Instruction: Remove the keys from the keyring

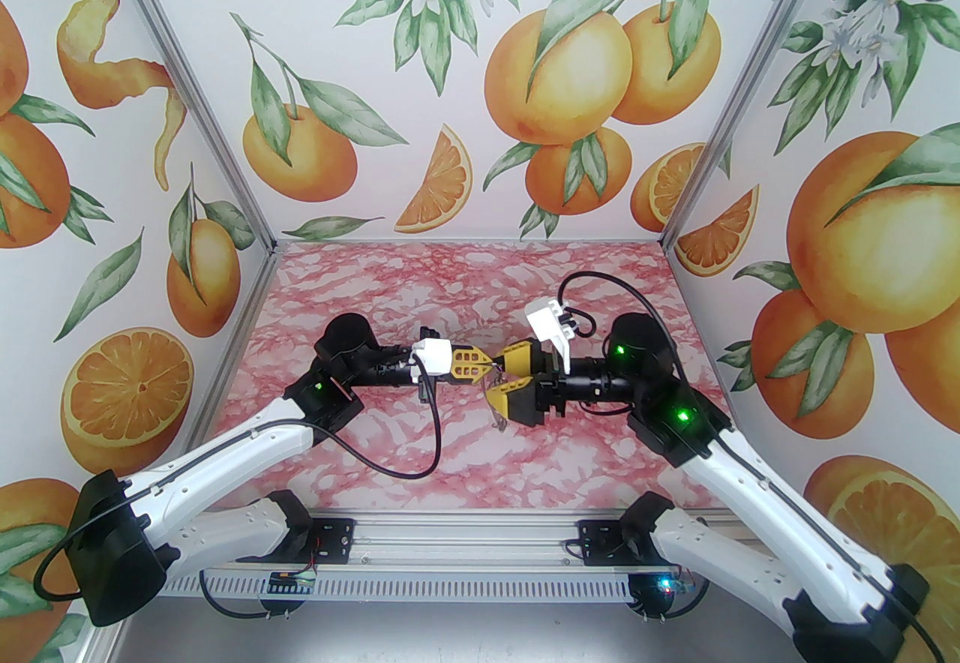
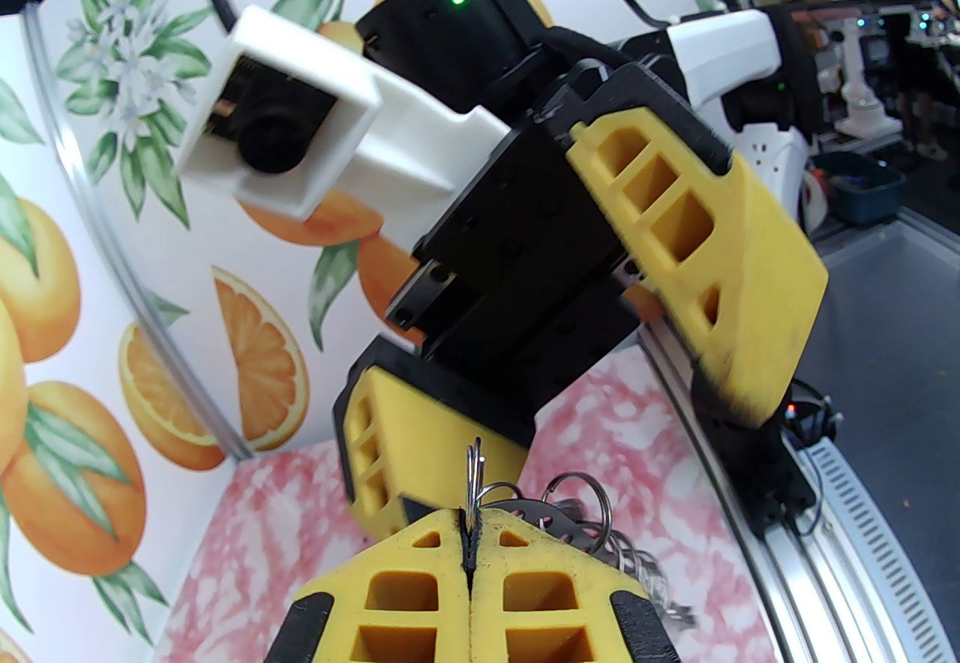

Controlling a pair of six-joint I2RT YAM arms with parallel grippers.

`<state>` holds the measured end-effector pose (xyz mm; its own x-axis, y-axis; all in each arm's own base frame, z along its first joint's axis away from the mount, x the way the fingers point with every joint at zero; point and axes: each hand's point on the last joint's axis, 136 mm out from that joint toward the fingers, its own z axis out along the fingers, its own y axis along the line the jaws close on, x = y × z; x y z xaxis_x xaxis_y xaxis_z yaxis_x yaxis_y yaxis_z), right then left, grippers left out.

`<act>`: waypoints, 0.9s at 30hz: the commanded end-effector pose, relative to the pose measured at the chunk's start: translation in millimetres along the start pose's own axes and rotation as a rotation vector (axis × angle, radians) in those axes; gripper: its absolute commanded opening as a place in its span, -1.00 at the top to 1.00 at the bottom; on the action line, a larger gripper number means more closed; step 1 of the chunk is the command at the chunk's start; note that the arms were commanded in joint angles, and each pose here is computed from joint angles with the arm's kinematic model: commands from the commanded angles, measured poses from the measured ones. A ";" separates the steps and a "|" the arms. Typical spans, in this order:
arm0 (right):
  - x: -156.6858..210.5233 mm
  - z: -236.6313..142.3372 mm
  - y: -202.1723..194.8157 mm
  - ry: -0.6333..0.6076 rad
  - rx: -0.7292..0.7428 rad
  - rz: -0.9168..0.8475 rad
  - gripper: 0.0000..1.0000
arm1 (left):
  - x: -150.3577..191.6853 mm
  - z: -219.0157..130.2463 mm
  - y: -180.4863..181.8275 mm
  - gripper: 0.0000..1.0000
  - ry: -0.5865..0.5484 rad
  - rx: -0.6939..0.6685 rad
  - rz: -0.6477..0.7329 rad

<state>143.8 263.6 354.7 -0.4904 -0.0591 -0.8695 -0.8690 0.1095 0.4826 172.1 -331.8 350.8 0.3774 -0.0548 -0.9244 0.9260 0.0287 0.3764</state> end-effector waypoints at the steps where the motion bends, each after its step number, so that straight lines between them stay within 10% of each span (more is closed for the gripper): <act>1: 7.9 -3.5 7.4 0.024 -0.034 0.027 -0.52 | -17.0 -4.4 8.0 1.00 -0.032 -0.031 0.054; 27: -9.0 -12.2 -1.7 -0.083 0.065 -0.006 -0.18 | -23.2 -5.1 5.1 1.00 -0.049 -0.014 0.056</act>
<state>139.8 253.4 359.7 -0.4856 -0.0057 -0.8742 -0.8666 0.1344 0.4805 172.6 -330.0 352.8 0.3807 -0.0567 -0.9229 0.9246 0.0351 0.3793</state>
